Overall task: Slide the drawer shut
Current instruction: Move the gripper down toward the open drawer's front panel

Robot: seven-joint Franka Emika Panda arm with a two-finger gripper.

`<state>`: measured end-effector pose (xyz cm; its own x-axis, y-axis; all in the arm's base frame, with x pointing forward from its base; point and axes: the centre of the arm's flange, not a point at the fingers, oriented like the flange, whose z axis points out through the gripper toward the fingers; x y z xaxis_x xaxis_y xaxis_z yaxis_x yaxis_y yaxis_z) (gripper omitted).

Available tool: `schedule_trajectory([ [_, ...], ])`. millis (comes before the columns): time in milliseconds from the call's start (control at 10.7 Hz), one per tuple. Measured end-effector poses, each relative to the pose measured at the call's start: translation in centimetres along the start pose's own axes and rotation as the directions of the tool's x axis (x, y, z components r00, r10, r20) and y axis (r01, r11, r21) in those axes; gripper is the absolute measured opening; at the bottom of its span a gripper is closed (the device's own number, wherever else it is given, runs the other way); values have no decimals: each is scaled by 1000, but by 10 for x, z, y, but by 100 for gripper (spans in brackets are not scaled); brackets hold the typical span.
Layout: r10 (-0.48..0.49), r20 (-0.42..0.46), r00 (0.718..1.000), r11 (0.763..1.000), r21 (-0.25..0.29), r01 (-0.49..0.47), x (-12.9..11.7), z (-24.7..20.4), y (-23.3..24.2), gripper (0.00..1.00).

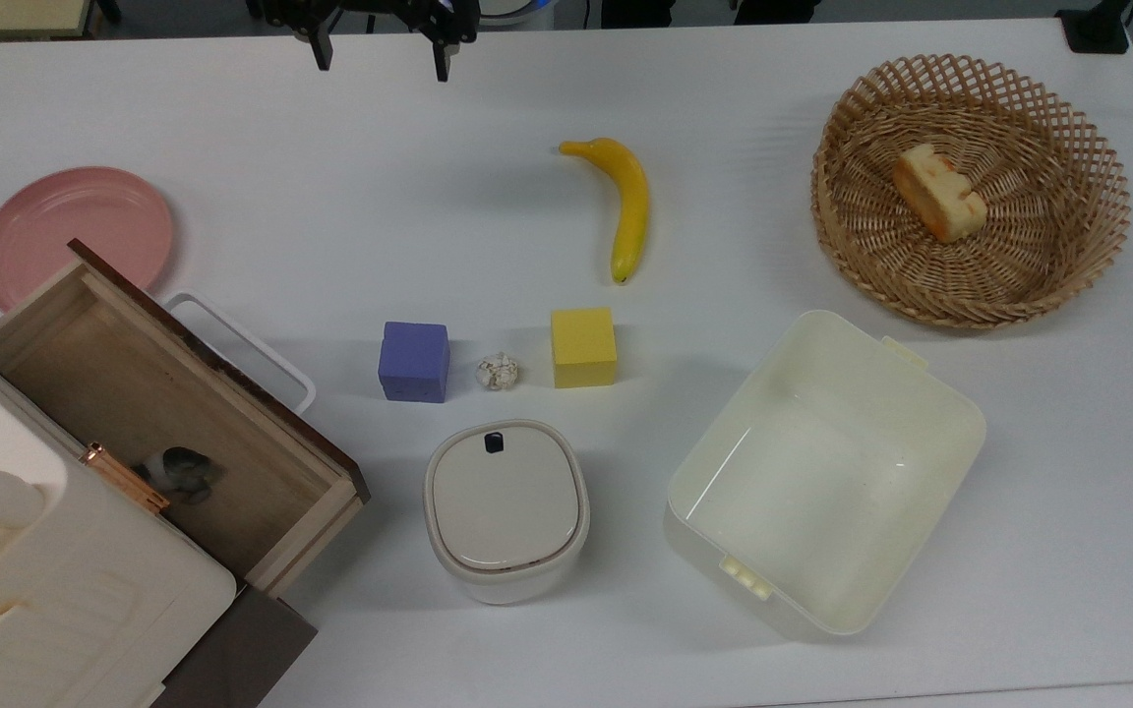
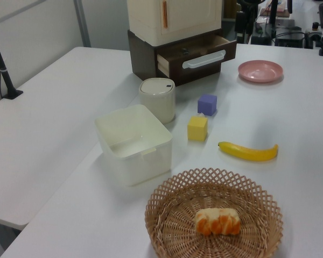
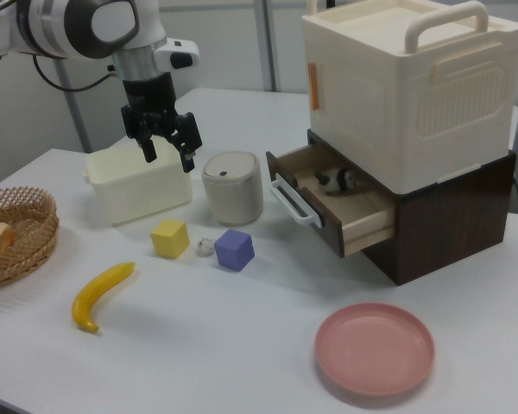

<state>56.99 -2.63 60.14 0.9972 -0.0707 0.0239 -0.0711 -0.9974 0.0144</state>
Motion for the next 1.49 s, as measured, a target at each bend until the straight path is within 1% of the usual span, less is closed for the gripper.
schedule_trajectory([
  [93,-1,1,1000,1000,0,1,0,0,0,89],
  [186,-4,2,1000,1000,0,4,1,1,-1,70],
  [559,-13,13,1000,1000,0,13,3,7,-3,7],
  [652,-15,13,1000,1000,0,15,3,8,-4,1],
  [1211,-25,41,999,1000,1,25,12,28,-9,1],
  [1397,-26,31,999,1000,1,26,22,40,-9,1],
  [1490,-26,40,999,1000,1,26,27,52,-10,1],
])
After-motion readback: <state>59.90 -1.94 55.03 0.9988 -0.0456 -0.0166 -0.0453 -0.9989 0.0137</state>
